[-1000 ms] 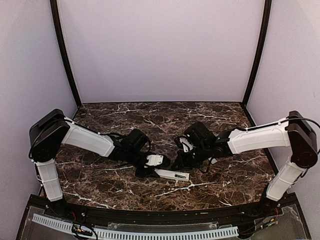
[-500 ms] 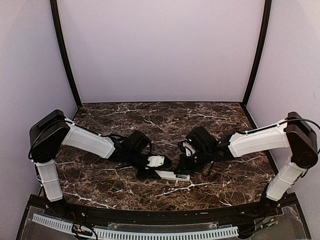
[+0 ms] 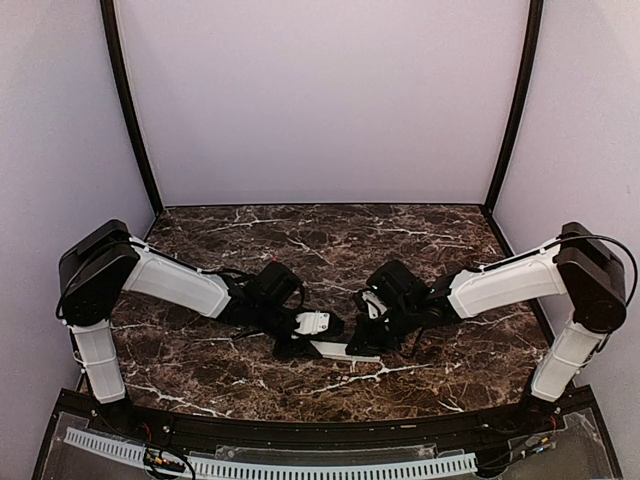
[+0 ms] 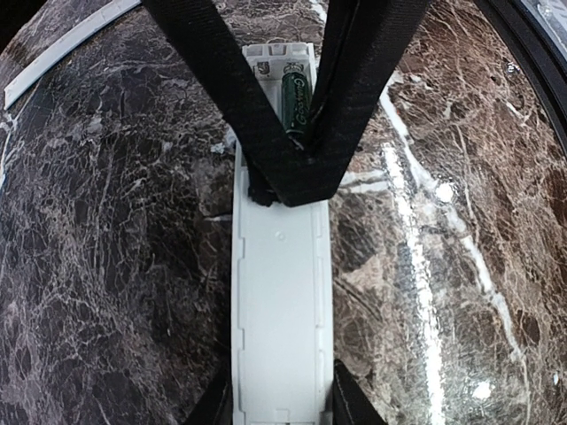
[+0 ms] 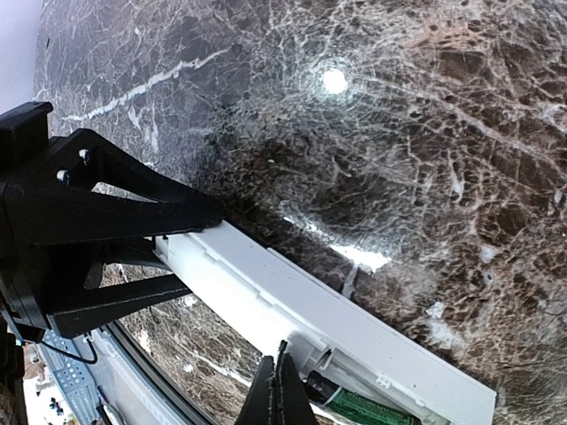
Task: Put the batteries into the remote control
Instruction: Load the battery into the battery compartment.
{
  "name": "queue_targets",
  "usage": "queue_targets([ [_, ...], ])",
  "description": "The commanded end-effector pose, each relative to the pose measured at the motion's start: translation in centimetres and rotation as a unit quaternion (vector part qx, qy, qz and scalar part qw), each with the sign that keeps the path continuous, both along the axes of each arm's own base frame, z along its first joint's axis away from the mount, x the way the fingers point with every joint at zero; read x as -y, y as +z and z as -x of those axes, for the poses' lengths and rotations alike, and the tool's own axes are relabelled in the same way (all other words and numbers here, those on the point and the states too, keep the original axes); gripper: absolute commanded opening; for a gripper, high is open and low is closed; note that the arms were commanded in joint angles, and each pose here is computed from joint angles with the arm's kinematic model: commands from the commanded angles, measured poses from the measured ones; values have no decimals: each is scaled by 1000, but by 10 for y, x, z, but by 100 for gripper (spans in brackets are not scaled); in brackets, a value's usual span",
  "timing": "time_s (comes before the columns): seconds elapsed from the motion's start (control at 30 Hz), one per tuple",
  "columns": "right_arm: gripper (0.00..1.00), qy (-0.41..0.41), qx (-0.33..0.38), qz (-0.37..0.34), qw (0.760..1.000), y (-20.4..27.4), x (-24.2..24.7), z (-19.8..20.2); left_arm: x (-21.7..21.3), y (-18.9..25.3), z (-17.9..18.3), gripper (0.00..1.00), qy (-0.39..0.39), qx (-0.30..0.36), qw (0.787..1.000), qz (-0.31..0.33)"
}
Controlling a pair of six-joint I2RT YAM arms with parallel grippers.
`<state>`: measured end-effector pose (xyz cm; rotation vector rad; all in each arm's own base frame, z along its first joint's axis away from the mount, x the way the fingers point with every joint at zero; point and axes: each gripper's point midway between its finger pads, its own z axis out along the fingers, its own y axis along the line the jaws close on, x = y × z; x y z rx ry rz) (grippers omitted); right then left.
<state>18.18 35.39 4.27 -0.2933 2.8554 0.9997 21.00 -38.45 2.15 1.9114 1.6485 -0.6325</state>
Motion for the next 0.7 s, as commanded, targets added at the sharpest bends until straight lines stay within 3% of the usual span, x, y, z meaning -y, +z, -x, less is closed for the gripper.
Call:
queue_targets([
  [0.0, 0, -8, 3, 4, 1000, 0, -2, -1, -14, -14, 15, 0, -2, -20, 999, -44],
  [0.67, 0, -49, -27, 22, 998, -29, 36, 7, -16, -18, 15, 0, -5, -10, 998, -56],
])
